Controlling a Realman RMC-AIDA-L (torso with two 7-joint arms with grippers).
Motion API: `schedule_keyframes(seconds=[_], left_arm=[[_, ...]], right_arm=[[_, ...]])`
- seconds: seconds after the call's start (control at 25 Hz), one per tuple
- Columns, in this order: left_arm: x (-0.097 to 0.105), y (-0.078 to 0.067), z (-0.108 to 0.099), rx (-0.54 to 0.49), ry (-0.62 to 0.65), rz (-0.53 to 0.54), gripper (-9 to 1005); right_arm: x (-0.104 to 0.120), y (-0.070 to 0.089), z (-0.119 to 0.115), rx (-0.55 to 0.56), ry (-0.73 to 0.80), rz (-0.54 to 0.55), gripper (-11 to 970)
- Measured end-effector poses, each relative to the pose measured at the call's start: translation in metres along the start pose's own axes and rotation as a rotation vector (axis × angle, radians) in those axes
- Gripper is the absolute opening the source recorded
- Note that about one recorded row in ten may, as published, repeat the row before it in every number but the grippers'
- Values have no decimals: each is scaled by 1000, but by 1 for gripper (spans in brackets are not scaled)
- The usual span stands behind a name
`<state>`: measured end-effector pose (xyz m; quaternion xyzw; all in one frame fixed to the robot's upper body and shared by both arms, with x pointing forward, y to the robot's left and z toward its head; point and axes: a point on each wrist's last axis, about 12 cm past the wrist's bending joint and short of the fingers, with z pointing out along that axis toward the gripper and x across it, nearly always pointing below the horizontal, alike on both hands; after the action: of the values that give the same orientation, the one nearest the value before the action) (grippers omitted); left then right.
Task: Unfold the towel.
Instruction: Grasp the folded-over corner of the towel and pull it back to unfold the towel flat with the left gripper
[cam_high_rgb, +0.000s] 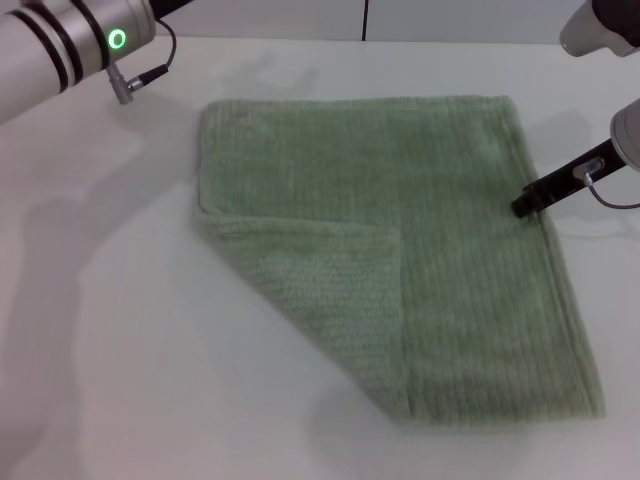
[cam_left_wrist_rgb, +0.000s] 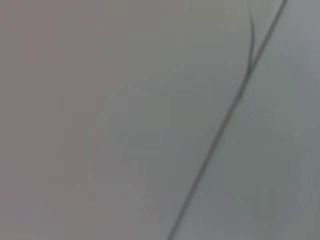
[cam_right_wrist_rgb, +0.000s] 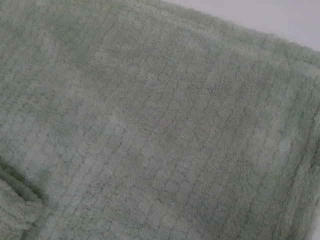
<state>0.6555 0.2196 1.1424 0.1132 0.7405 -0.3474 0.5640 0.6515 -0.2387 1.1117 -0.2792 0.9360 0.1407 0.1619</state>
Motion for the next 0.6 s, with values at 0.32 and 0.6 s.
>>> schedule_keyframes(seconds=[0.32, 0.6], left_arm=[[-16, -15, 6, 71, 205, 57, 800], [-25, -19, 2, 121, 373, 80, 801]], right_arm=[[-1, 0, 0, 1, -1, -2, 2], [-1, 0, 0, 2, 0, -2, 2]])
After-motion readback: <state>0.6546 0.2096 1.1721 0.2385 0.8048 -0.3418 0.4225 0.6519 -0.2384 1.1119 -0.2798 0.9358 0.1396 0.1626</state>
